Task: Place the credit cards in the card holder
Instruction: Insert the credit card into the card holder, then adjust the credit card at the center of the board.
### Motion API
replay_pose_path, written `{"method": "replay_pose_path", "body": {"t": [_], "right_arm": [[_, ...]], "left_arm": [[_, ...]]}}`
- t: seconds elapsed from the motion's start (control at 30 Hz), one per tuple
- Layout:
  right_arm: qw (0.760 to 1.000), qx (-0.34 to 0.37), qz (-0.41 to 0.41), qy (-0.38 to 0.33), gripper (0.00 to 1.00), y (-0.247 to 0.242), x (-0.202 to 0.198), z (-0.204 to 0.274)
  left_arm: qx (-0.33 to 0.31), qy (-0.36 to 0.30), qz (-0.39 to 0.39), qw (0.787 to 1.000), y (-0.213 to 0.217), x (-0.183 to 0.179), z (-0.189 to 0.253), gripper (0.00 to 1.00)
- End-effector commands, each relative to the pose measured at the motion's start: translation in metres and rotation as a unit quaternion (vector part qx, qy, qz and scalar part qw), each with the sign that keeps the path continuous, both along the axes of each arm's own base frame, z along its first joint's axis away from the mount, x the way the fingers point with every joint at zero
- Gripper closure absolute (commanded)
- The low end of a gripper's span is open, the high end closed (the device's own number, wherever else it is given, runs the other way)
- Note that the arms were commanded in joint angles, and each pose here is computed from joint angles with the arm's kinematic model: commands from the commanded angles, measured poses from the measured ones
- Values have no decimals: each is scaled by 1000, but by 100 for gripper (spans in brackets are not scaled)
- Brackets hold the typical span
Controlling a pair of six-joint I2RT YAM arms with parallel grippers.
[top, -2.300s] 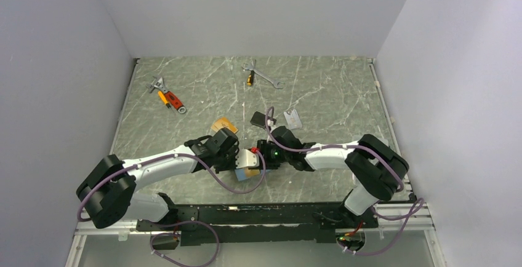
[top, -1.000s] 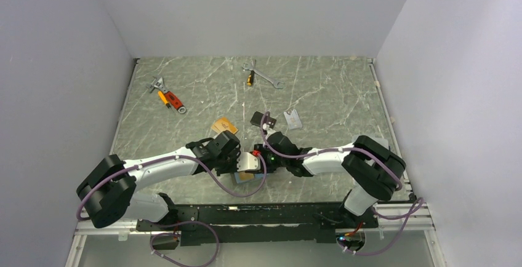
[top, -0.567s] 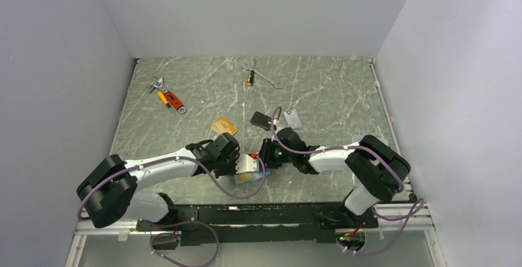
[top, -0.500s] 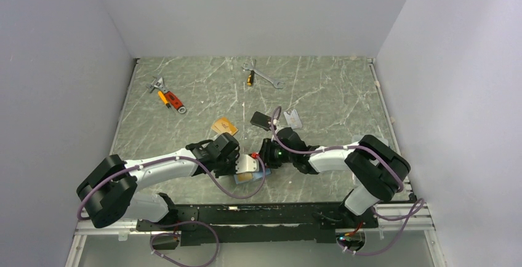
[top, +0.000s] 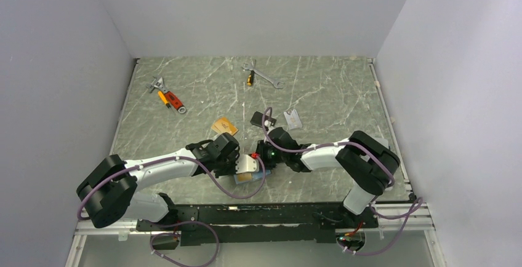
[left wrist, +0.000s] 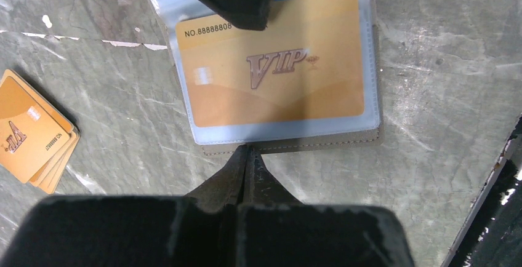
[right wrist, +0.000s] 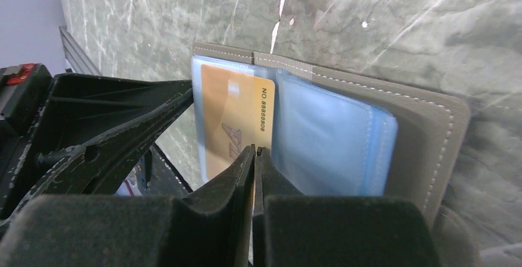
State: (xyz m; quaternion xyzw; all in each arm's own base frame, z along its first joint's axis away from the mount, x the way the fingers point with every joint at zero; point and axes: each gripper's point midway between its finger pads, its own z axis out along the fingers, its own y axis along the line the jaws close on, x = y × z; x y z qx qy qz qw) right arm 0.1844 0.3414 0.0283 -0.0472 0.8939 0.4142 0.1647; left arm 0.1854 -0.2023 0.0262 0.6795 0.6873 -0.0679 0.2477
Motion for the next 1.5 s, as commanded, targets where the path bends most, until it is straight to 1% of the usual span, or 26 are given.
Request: {"method": "replay_pose_path", "body": {"t": [0.0, 0.17, 0.27, 0.37, 0.43, 0.53, 0.63, 0.73, 0.77, 0.8, 0.83, 0.87, 0.93, 1.0, 1.07, 1.2, 1.3, 1.37, 1.47], "right_arm": [[1000, -8, 7, -12, 94, 11, 3, 3], [999, 4, 22, -23, 93, 17, 1, 12], [999, -3, 16, -28, 91, 12, 2, 16], [999, -5, -8, -43, 85, -4, 13, 26], [998, -7, -26, -55, 77, -17, 22, 32], [997, -17, -34, -65, 71, -27, 29, 38], [995, -21, -43, -82, 63, -34, 37, 49], [992, -36, -58, -105, 54, -44, 49, 61], [991, -44, -65, -111, 51, -49, 54, 65], [989, -50, -72, -119, 49, -55, 60, 69], [987, -58, -82, -126, 46, -61, 67, 74], [984, -62, -91, -140, 44, -66, 76, 81], [979, -78, -116, -150, 42, -81, 95, 89], [973, -89, -137, -162, 42, -91, 113, 93], [969, -89, -150, -173, 42, -96, 133, 99], [967, -103, -150, -179, 42, -94, 172, 94], [966, -109, -136, -191, 43, -87, 201, 94], [967, -109, -128, -191, 43, -82, 220, 89], [969, -118, -119, -181, 44, -77, 243, 73]], "left_arm": [[-18, -7, -10, 1000, -12, 4, 7, 100], [-18, -16, -12, 1000, -14, 9, 10, 100], [-16, -17, -12, 1000, -16, 11, 13, 100], [-14, -17, -12, 1000, -16, 12, 23, 100], [-14, -11, -10, 1000, -15, 10, 31, 100], [-11, -1, -6, 1000, -12, 6, 42, 100], [-10, 8, -2, 1000, -7, 0, 50, 87], [-8, 16, 7, 1000, -1, -3, 56, 78], [-8, 18, 14, 1000, 1, -3, 58, 68], [-14, 22, 24, 999, 2, -1, 63, 51], [-22, 25, 36, 999, 3, 2, 69, 39], [-31, 29, 49, 998, 4, 6, 74, 33], [-59, 42, 94, 993, 3, 26, 93, 25], [-88, 54, 127, 986, -1, 46, 114, 22], [-105, 76, 159, 979, -8, 69, 124, 21], [-140, 98, 193, 966, -30, 106, 138, 21], [-160, 100, 200, 962, -50, 129, 132, 22], [-160, 96, 201, 962, -58, 143, 121, 23], [-146, 54, 188, 970, -59, 166, 99, 24]]}}
